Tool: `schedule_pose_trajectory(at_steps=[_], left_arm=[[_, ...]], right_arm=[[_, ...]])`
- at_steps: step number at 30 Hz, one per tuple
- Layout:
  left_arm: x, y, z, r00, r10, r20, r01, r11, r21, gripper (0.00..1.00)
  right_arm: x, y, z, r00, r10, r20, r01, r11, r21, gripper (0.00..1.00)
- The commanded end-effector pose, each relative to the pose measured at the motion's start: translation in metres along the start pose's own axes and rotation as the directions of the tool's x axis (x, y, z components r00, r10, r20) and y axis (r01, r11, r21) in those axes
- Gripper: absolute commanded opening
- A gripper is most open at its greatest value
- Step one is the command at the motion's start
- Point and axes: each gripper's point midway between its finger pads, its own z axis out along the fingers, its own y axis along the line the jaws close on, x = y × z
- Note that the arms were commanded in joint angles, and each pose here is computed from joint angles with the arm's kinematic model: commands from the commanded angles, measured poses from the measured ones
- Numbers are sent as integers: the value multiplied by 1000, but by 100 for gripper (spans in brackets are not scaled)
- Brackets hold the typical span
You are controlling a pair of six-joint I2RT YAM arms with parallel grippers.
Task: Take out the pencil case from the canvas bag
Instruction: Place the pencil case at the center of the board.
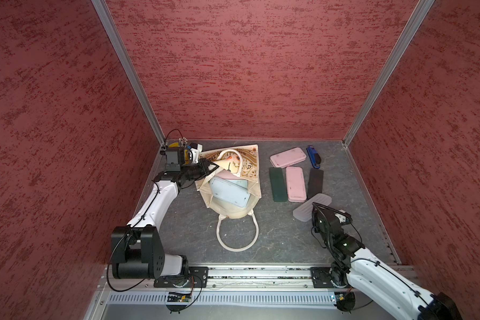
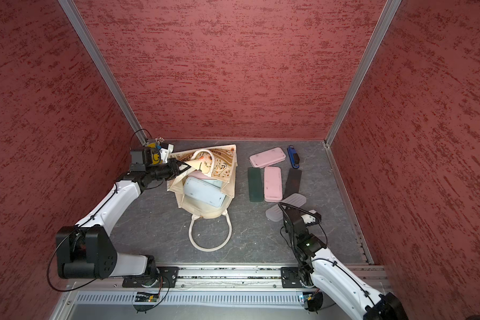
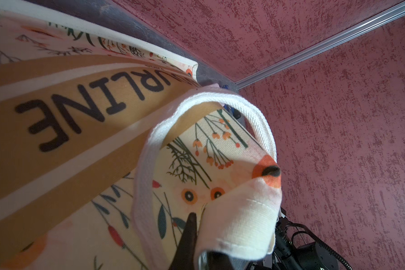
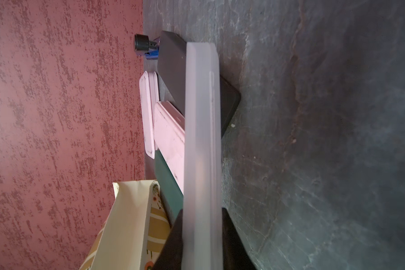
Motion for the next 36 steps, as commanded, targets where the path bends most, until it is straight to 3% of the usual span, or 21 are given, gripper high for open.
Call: schedule_pose_trajectory(at_steps=[1, 9, 13, 29, 36], left_arm=[[2, -4, -2, 1000, 6, -7, -6, 1000, -7, 4], [1, -3, -2, 1000, 7, -3, -7, 1000, -11, 4], [1, -2, -2, 1000, 7, -4, -7, 1000, -14, 4], [2, 1, -1, 1000, 5, -6, -5, 1000, -24, 4], [2, 3, -1, 1000, 5, -6, -5, 999, -32, 4]], right_arm=[[-6, -25, 6, 997, 77, 27, -79, 993, 82, 0], [-1, -43, 15, 992, 125, 8, -125, 986, 109, 0], [0, -48, 17, 991, 131, 5, -131, 985, 115, 7], [-6, -66, 15, 998, 57, 26, -61, 981, 185, 22], [-3, -77, 15, 1000, 9, 13, -12, 969, 246, 23]])
